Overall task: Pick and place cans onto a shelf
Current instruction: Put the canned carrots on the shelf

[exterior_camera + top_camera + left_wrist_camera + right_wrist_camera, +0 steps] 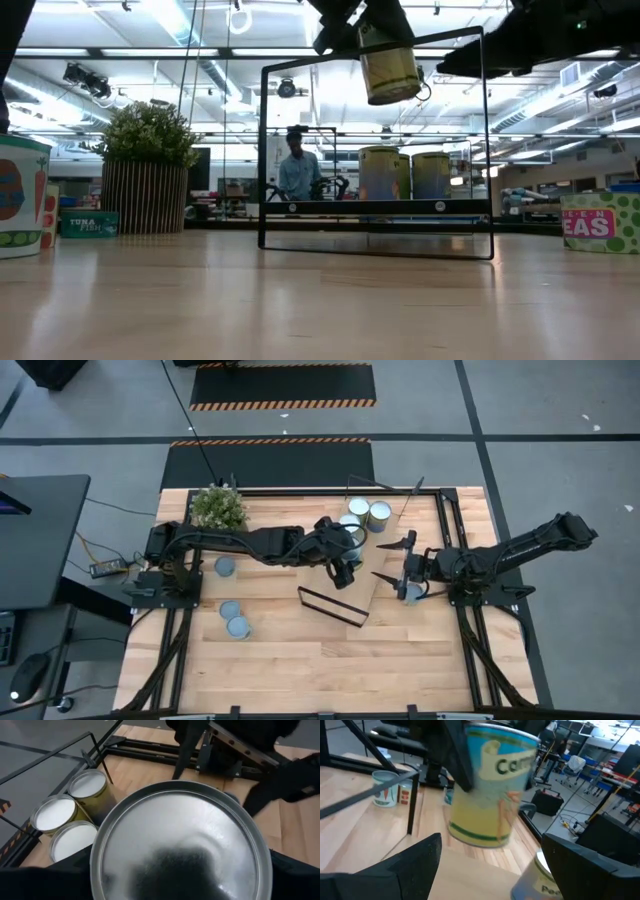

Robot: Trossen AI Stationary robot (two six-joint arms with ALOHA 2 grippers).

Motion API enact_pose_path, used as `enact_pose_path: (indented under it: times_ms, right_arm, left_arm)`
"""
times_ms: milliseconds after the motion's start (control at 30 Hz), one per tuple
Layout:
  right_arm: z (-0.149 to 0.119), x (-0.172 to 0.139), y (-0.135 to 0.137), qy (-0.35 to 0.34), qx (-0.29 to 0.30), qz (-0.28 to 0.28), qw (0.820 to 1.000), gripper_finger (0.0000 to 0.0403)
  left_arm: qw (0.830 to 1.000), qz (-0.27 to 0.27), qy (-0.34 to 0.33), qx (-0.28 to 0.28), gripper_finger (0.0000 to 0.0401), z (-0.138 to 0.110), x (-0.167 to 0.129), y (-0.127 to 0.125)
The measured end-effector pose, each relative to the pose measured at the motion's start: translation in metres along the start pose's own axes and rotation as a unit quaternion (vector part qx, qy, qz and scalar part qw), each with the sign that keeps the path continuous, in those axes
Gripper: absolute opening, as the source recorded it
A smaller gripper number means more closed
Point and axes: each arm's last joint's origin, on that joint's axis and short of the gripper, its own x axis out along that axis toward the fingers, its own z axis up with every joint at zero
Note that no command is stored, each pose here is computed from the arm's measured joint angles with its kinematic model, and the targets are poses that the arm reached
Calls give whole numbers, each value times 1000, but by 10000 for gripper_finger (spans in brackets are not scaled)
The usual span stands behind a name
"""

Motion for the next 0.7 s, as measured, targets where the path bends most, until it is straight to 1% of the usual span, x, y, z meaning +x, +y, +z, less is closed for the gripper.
enact_pose_path:
  times_ms: [67, 233, 300, 533, 700]
  right_arm:
    - [0, 5, 3, -6, -5, -2, 1000, 350]
    - [1, 15, 7, -28, -21, -10, 999, 350]
    - [1, 18, 8, -32, -27, -14, 999, 350]
    - [-1, 27, 4, -40, -35, -35, 998, 350]
    - [3, 31, -1, -54, -21, -16, 998, 350]
  left_arm:
    - [1000, 0, -5, 12, 318, 1, 0, 0]
    - [997, -1, -9, 72, 318, 2, 0, -1]
    - [996, -1, -10, 88, 318, 2, 0, -1]
    - [987, -5, -23, 160, 318, 4, -2, -6]
    - [979, -11, -24, 203, 318, 3, -3, -10]
